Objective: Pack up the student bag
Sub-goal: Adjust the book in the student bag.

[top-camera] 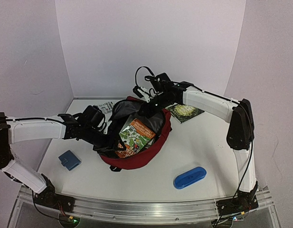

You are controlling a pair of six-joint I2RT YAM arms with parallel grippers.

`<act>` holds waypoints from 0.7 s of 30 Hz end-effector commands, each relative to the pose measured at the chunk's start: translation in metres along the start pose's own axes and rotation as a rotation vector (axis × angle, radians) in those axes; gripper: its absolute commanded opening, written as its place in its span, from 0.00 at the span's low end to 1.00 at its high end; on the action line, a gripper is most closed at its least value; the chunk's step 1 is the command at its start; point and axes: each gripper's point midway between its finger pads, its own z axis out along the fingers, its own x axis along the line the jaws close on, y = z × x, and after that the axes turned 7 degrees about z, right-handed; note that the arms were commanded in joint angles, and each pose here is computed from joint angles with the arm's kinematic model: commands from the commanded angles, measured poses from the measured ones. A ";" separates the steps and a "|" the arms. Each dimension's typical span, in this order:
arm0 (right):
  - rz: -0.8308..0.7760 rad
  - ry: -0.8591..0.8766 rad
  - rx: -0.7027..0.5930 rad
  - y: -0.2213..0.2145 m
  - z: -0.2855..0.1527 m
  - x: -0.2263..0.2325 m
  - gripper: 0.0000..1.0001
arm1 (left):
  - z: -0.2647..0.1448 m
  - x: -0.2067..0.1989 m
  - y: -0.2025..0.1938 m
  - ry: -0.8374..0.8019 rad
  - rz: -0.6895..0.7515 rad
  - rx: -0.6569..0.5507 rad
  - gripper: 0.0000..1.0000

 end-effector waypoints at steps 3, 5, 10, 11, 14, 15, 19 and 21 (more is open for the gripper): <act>-0.007 0.064 -0.090 0.028 -0.037 0.025 0.00 | 0.024 0.034 -0.011 0.115 -0.082 0.016 0.76; -0.005 0.067 -0.090 0.028 -0.038 0.026 0.00 | 0.034 0.040 -0.009 0.138 -0.090 0.022 0.79; 0.000 0.074 -0.087 0.028 -0.036 0.027 0.00 | 0.059 0.023 -0.006 0.112 -0.007 0.059 0.80; 0.002 0.077 -0.087 0.027 -0.036 0.028 0.00 | 0.063 0.014 -0.003 0.084 0.014 0.052 0.80; 0.005 0.088 -0.087 0.028 -0.037 0.030 0.00 | 0.064 -0.006 0.014 0.021 0.057 0.003 0.78; 0.007 0.091 -0.088 0.028 -0.037 0.031 0.00 | 0.062 -0.011 0.019 0.010 0.069 -0.018 0.78; 0.011 0.114 -0.090 0.029 -0.039 0.038 0.00 | 0.055 -0.031 0.042 -0.038 0.144 -0.086 0.74; 0.013 0.128 -0.091 0.030 -0.041 0.041 0.00 | 0.055 -0.039 0.052 -0.052 0.174 -0.107 0.73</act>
